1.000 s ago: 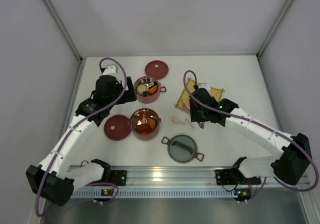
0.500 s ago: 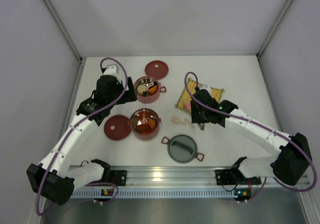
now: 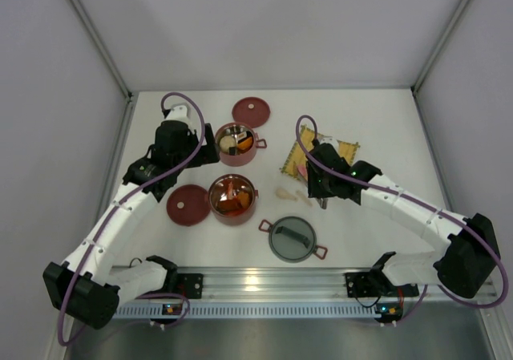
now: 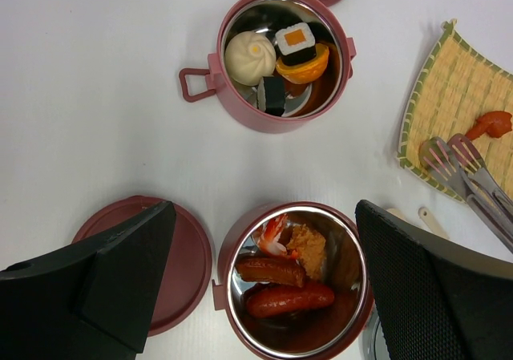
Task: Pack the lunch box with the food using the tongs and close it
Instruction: Pick up the fake food from the plate, then place the fake food in the packing box.
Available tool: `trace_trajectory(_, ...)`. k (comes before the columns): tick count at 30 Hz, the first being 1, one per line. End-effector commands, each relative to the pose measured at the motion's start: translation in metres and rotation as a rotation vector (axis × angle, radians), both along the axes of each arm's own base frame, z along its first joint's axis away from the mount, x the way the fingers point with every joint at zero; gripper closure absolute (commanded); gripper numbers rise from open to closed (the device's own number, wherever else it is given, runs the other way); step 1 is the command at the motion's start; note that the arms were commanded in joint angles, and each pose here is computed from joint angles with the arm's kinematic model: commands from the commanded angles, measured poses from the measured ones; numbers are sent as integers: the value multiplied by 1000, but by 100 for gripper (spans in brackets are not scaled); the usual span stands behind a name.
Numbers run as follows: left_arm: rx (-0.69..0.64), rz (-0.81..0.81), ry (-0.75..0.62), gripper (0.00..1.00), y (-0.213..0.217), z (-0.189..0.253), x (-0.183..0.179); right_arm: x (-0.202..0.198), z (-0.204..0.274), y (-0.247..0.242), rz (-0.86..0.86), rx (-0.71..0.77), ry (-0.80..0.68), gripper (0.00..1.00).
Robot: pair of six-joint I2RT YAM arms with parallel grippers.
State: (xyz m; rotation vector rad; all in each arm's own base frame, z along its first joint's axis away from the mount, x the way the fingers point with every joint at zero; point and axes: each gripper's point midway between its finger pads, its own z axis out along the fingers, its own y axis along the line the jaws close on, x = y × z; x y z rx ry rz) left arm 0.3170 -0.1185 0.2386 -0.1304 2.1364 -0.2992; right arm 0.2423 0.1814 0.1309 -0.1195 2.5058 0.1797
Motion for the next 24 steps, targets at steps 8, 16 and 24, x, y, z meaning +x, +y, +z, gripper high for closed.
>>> trace_trajectory(8, 4, 2, -15, 1, 0, 1, 2, 20, 40, 4, -24, 52, -110, 69)
trace_trajectory(16, 3, 4, -17, 1, 0, 2, 2, 35, 68, 12, -10, 56, -156, 69)
trace_trajectory(24, 3, 4, -20, 1, 0, 3, 3, 59, 95, 46, 57, 107, -181, 70)
